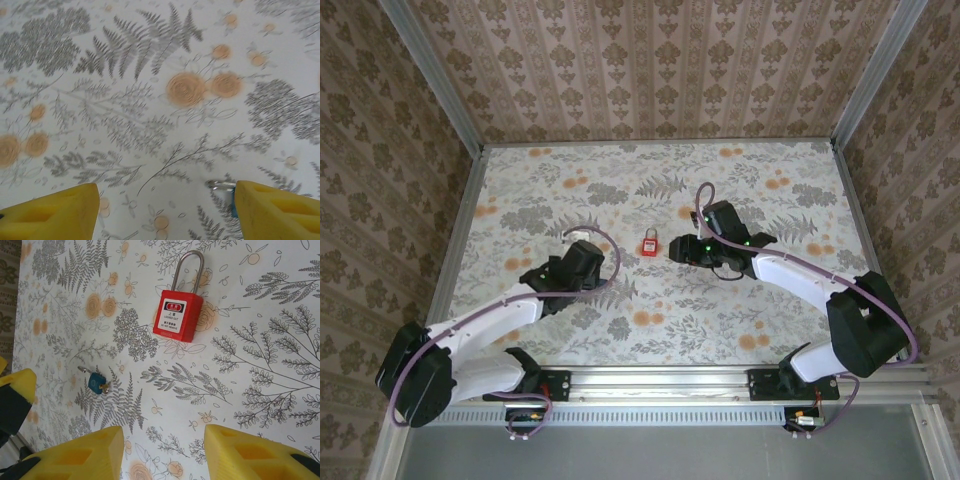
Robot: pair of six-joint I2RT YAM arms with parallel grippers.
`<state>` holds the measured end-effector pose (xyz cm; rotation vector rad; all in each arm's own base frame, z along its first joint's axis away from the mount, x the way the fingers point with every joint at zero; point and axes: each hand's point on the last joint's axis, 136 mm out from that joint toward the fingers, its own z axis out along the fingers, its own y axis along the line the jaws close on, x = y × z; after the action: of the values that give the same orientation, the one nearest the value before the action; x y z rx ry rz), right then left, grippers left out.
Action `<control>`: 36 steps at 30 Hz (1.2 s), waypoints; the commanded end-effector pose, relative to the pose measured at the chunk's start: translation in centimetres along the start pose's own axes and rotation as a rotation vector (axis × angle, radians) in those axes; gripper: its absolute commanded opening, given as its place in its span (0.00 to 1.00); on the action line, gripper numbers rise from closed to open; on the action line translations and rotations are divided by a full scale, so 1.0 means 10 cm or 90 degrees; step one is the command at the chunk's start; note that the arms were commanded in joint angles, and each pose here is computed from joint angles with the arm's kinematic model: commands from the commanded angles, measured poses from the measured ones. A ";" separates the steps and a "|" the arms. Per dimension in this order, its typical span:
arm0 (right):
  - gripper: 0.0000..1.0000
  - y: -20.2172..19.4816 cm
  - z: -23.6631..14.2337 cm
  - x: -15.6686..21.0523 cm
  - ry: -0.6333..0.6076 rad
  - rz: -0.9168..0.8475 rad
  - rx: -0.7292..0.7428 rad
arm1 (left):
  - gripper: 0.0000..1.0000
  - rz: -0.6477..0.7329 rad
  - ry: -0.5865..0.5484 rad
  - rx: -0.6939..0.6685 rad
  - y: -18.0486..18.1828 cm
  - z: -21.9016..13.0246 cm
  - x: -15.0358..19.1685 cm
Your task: Unlock with the key
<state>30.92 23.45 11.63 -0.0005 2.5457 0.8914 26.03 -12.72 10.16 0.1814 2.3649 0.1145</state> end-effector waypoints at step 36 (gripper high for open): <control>0.48 -1.31 -0.25 -0.84 -0.079 0.034 0.345 | 0.75 -0.025 -0.041 0.039 -0.06 0.03 -0.50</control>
<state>38.42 11.55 10.63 0.2900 2.5397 0.3108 29.78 -13.80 12.65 0.1163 2.3040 0.0314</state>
